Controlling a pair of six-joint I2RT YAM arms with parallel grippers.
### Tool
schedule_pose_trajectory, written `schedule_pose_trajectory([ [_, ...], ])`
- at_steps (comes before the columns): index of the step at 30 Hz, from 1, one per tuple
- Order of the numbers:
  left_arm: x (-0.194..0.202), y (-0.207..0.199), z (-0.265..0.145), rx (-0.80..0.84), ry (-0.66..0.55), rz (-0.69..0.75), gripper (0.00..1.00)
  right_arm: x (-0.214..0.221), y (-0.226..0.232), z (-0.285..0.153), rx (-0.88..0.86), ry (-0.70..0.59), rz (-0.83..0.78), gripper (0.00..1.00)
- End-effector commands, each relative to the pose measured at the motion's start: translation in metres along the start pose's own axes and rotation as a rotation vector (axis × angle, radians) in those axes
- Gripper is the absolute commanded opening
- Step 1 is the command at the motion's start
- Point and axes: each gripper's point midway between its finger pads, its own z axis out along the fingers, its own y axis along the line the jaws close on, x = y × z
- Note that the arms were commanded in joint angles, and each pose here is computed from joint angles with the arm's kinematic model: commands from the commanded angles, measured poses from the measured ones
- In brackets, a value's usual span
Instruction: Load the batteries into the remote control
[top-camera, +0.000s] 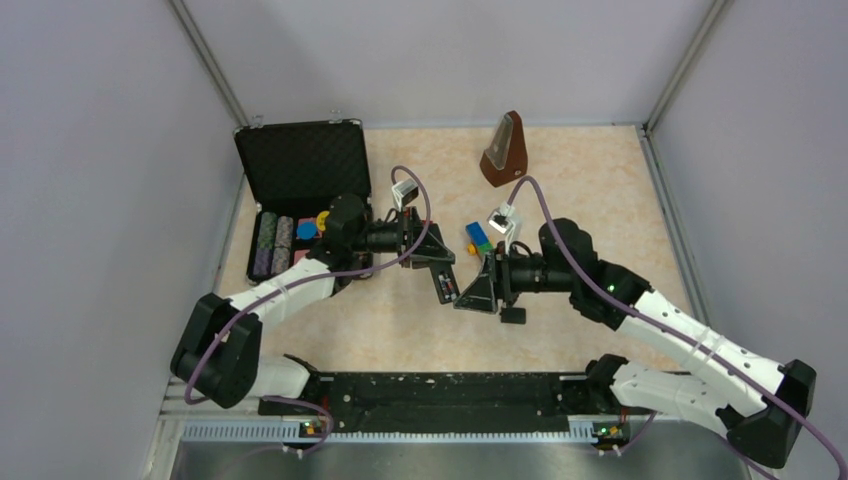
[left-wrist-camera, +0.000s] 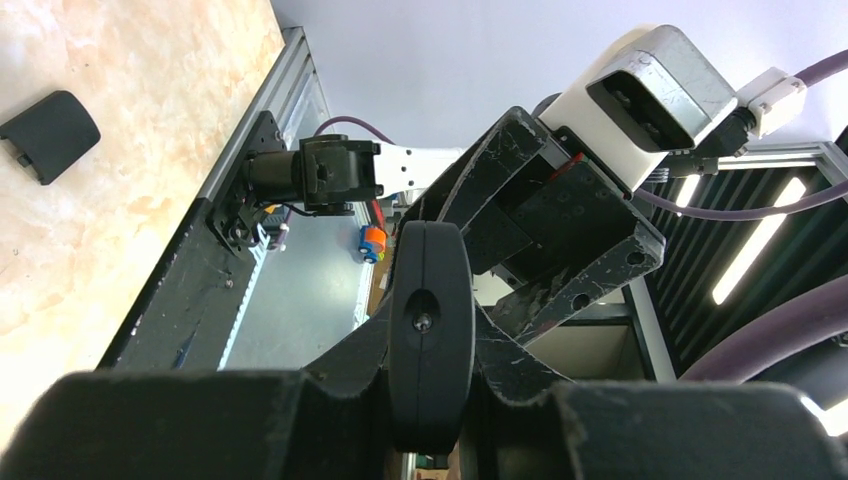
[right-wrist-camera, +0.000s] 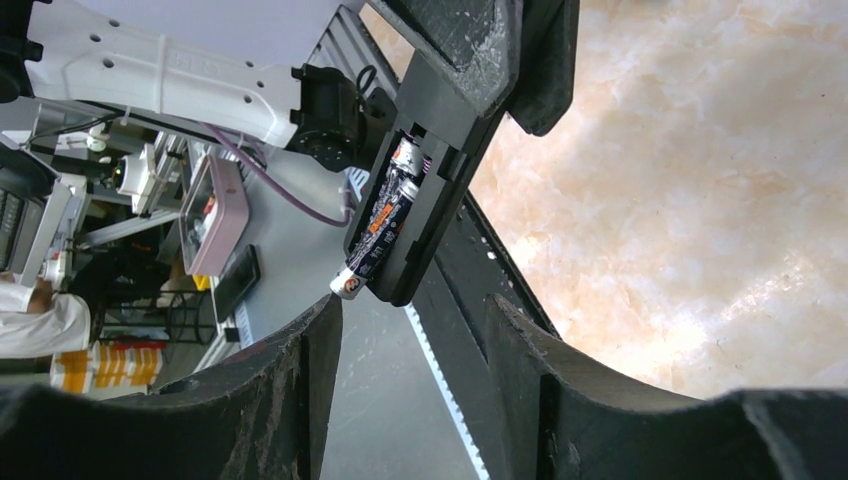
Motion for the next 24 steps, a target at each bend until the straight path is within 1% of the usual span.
schedule_pose_trajectory([
  [1, 0.004, -0.023, -0.002, 0.042, 0.012, 0.102, 0.0, -0.029, 0.014, -0.003, -0.04, -0.095, -0.026, 0.53],
  [10, 0.004, -0.026, -0.002, 0.045, 0.009, 0.108, 0.0, -0.027, 0.006, 0.001, -0.014, -0.094, -0.001, 0.53],
  [20, 0.005, -0.032, -0.002, 0.051, 0.006, 0.111, 0.0, -0.024, -0.011, 0.005, 0.046, -0.097, 0.046, 0.48],
  [24, 0.005, -0.031, 0.0, 0.044, 0.01, 0.111, 0.0, -0.024, -0.01, 0.006, 0.039, -0.101, 0.053, 0.48],
])
